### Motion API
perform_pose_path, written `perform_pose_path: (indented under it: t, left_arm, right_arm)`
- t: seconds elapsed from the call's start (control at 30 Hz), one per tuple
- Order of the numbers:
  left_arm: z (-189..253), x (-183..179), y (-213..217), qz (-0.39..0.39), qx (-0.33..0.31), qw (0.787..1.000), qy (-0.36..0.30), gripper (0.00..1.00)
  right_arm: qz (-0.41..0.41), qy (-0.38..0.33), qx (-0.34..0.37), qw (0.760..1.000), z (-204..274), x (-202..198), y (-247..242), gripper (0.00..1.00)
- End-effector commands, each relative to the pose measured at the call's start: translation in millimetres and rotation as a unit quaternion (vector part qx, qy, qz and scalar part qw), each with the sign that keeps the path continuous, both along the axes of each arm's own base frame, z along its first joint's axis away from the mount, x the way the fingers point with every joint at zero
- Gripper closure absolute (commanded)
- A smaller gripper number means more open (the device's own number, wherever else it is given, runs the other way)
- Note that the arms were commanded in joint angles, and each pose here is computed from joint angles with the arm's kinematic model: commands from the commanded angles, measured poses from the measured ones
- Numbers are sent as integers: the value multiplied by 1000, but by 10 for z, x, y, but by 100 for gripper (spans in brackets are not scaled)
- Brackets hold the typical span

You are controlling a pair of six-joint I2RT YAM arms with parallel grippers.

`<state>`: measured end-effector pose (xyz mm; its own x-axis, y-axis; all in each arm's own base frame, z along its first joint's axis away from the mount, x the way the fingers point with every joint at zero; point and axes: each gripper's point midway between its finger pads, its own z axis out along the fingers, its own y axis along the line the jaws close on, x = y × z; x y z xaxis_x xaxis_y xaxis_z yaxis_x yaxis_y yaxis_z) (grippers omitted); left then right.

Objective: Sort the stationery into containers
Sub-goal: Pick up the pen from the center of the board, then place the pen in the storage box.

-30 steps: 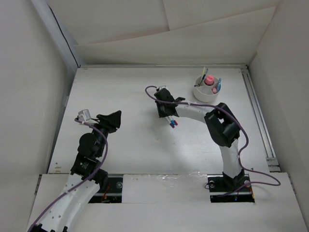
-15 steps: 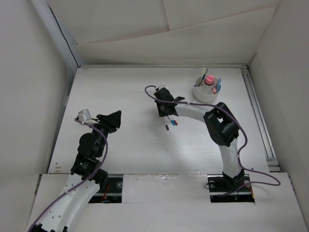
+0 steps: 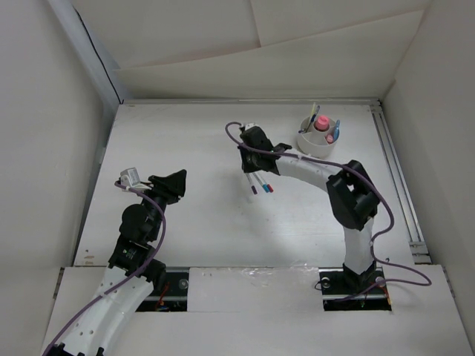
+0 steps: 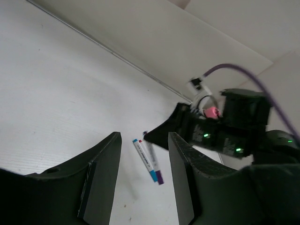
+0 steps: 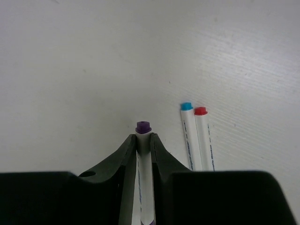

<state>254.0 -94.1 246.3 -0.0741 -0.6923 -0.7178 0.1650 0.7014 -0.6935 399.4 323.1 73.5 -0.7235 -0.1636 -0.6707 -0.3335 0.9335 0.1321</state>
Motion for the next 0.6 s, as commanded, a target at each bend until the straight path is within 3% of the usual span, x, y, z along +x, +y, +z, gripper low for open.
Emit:
perform_pose_path:
  t: [0.0, 0.13, 0.3, 0.37, 0.57]
  left_arm:
    - [146, -13, -26, -8, -6, 1000, -23, 59]
    - [146, -13, -26, -8, -6, 1000, -23, 59]
    - [146, -13, -26, -8, -6, 1000, -23, 59]
    - [146, -13, -26, -8, -6, 1000, -23, 59]
    - [168, -26, -21, -8, -8, 1000, -28, 59]
  right_arm:
    - [-12, -114, 100, 988, 1192, 277, -16, 100]
    - [-105, -187, 119, 969, 1765, 557, -583, 100]
    - [-242, -285, 140, 917, 2347, 865, -1473, 100]
    - [-293, -308, 120, 897, 2387, 972, -1837, 100]
    - [-346, -350, 55, 869, 2382, 1308, -2370, 100]
